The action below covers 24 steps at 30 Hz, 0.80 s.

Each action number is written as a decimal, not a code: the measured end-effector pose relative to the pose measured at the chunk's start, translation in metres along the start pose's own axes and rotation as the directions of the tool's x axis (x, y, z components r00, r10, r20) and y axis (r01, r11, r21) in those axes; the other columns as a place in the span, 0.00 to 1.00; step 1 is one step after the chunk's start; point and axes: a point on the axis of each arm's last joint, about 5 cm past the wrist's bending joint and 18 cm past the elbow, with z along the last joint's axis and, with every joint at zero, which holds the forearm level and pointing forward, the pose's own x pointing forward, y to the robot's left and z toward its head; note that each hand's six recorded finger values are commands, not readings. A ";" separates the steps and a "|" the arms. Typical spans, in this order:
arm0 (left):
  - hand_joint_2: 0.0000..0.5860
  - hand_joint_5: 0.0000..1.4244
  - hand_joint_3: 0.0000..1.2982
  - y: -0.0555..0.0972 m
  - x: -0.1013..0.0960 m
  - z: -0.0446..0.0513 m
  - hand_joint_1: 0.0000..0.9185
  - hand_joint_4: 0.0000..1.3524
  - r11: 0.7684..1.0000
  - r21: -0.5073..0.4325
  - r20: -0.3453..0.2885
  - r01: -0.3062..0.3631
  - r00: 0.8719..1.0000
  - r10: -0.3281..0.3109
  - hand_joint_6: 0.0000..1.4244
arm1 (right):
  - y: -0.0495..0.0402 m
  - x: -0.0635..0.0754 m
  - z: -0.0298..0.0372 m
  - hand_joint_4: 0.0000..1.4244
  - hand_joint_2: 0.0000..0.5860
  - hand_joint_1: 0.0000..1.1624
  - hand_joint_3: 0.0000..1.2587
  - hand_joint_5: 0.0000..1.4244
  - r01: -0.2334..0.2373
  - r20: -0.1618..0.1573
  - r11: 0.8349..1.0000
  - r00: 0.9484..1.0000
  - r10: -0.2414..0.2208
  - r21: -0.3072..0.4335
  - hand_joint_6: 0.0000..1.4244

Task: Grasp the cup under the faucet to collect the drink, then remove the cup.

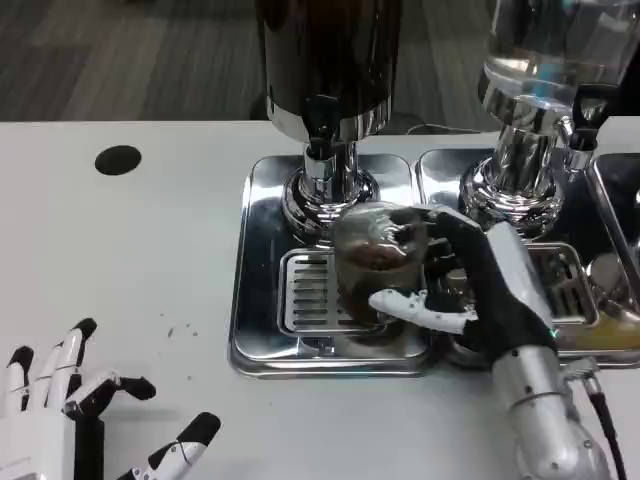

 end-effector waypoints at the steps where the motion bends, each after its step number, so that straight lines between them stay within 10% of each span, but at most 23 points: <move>1: 0.18 0.09 0.49 0.000 0.000 0.0001 0.00 0.03 1.000 0.002 0.001 0.000 1.000 0.000 0.01 | -0.0015 -0.001 -0.0008 0.69 0.33 0.72 0.65 0.60 0.005 -0.003 1.000 1.000 -0.005 0.001 0.46; 24: 0.17 0.09 0.48 -0.005 0.008 0.0078 0.00 0.02 1.000 0.009 0.055 0.008 0.998 -0.008 0.01 | -0.0340 -0.022 -0.0124 0.69 0.35 0.73 0.67 0.61 0.069 -0.018 0.997 0.997 -0.070 -0.038 0.47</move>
